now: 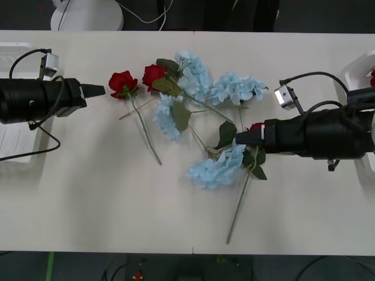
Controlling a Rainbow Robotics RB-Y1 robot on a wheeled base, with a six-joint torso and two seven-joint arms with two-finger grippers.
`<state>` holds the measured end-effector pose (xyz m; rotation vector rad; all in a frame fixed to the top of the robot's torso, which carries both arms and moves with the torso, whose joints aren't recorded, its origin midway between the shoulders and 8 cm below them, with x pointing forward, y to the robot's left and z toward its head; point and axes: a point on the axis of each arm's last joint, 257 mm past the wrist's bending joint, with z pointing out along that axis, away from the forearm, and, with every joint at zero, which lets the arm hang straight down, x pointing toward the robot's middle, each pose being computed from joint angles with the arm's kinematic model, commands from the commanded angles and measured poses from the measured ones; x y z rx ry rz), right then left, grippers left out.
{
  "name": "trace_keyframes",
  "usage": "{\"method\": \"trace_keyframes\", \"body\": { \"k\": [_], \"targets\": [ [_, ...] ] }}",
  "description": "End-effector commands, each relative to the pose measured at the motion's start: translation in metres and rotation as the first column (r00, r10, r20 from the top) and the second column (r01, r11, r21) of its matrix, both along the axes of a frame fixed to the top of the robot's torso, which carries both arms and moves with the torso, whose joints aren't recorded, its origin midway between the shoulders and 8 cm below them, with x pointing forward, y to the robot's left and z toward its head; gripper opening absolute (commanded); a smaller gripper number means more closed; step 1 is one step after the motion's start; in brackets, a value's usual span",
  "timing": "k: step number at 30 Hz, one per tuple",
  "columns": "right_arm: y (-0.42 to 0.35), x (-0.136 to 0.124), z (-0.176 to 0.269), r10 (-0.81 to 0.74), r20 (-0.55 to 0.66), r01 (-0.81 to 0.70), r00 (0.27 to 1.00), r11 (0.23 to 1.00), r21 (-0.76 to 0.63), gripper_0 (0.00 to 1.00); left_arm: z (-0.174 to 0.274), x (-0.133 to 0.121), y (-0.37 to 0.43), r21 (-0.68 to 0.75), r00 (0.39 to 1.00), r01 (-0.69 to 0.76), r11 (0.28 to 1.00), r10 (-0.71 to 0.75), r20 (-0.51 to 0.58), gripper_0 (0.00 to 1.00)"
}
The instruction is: Put the red flowers into the right box and the blue flowers into the left box
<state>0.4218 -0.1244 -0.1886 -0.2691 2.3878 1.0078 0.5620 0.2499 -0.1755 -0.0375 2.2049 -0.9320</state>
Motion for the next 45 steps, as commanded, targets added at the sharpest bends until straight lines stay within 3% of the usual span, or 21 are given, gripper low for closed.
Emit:
{"method": "trace_keyframes", "body": {
  "k": [1, 7, 17, 25, 36, 40, 42, 43, 45],
  "targets": [
    [0.007, -0.023, -0.032, -0.104, -0.130, 0.092, 0.986, 0.991, -0.095, 1.00, 0.037, 0.015, 0.014, 0.094, 0.996, -0.080, 0.992, 0.084, -0.030, 1.00],
    [-0.004, -0.013, -0.069, -0.292, -0.214, 0.238, 0.932, 0.940, -0.245, 1.00, 0.034, 0.024, -0.020, 0.112, 0.962, -0.235, 0.966, 0.247, -0.114, 1.00],
    [-0.013, 0.022, -0.103, -0.444, -0.229, 0.365, 0.866, 0.876, -0.316, 1.00, 0.008, 0.042, -0.077, 0.213, 0.901, -0.399, 0.892, 0.425, -0.090, 1.00],
    [-0.024, 0.029, -0.116, -0.486, -0.214, 0.395, 0.847, 0.846, -0.358, 1.00, -0.026, 0.065, -0.106, 0.276, 0.896, -0.426, 0.861, 0.444, -0.001, 1.00],
    [-0.045, 0.047, -0.142, -0.530, -0.154, 0.404, 0.834, 0.776, -0.485, 1.00, -0.047, 0.085, -0.098, 0.276, 0.890, -0.443, 0.853, 0.455, 0.024, 1.00],
    [-0.047, 0.052, -0.148, -0.541, -0.159, 0.408, 0.826, 0.768, -0.494, 1.00, -0.067, 0.087, -0.095, 0.304, 0.897, -0.430, 0.850, 0.439, 0.040, 0.73],
    [-0.047, 0.053, -0.148, -0.542, -0.155, 0.410, 0.826, 0.766, -0.496, 1.00, -0.071, 0.087, -0.094, 0.311, 0.899, -0.426, 0.850, 0.436, 0.041, 0.46],
    [-0.047, 0.053, -0.148, -0.542, -0.155, 0.410, 0.826, 0.766, -0.496, 1.00, -0.072, 0.086, -0.094, 0.314, 0.900, -0.424, 0.849, 0.434, 0.041, 0.21],
    [-0.047, 0.051, -0.150, -0.541, -0.156, 0.405, 0.827, 0.764, -0.502, 1.00, -0.073, 0.086, -0.094, 0.315, 0.900, -0.424, 0.849, 0.434, 0.039, 0.00]
  ]
}}
